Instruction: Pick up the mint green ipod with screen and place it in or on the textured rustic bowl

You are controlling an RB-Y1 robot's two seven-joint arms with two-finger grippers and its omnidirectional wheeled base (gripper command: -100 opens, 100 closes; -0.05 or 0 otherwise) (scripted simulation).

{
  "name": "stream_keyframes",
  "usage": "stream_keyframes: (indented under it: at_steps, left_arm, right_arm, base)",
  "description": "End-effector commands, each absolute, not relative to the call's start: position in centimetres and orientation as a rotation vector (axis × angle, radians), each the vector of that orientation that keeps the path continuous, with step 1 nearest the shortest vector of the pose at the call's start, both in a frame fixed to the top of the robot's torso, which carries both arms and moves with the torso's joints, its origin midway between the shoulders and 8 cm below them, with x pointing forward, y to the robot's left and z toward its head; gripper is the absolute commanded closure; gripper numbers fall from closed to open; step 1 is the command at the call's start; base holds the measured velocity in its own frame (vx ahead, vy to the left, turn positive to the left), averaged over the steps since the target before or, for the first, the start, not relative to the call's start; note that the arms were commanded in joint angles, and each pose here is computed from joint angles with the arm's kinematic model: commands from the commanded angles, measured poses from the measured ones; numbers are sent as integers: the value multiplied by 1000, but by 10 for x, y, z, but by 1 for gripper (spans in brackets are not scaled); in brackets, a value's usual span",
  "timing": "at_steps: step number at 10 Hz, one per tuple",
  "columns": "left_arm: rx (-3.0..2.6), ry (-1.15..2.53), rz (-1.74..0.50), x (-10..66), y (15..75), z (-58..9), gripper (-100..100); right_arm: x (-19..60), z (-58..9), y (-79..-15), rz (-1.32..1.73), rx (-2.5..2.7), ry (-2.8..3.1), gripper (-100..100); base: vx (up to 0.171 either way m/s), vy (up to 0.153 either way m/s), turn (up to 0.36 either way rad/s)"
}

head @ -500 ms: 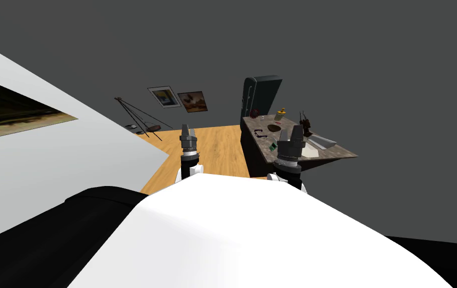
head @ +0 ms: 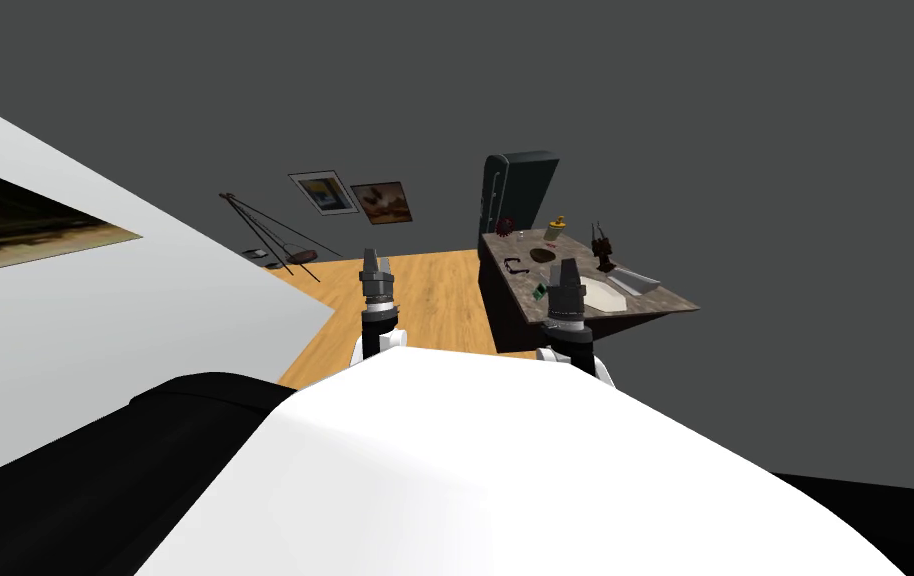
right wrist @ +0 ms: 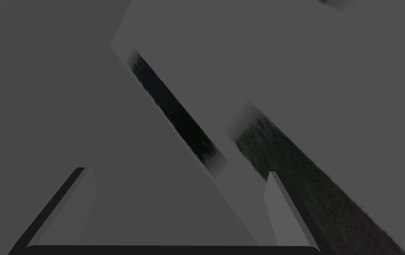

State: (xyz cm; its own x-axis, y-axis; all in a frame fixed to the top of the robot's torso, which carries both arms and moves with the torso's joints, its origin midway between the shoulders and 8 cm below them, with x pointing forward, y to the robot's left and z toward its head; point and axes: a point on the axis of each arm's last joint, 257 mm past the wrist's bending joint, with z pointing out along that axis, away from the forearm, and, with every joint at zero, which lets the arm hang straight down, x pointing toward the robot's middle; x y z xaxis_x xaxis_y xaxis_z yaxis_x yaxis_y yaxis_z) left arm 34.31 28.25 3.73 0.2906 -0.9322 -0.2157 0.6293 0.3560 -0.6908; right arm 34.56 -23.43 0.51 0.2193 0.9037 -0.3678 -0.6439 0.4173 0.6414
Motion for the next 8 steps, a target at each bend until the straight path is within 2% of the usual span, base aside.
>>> stream_keyframes:
  at_steps: [1, 8]
  left_arm:
    - [-537, 666, -1110, 343, 282, 37, 0]
    - [-537, 666, -1110, 343, 282, 37, 0]
  right_arm:
    - [354, -11, -235, 1060, 377, 835, -100]
    - [383, -70, -246, 880, 350, 976, -100]
  base:
    - [-44, -76, -35]
    - [-33, -76, -29]
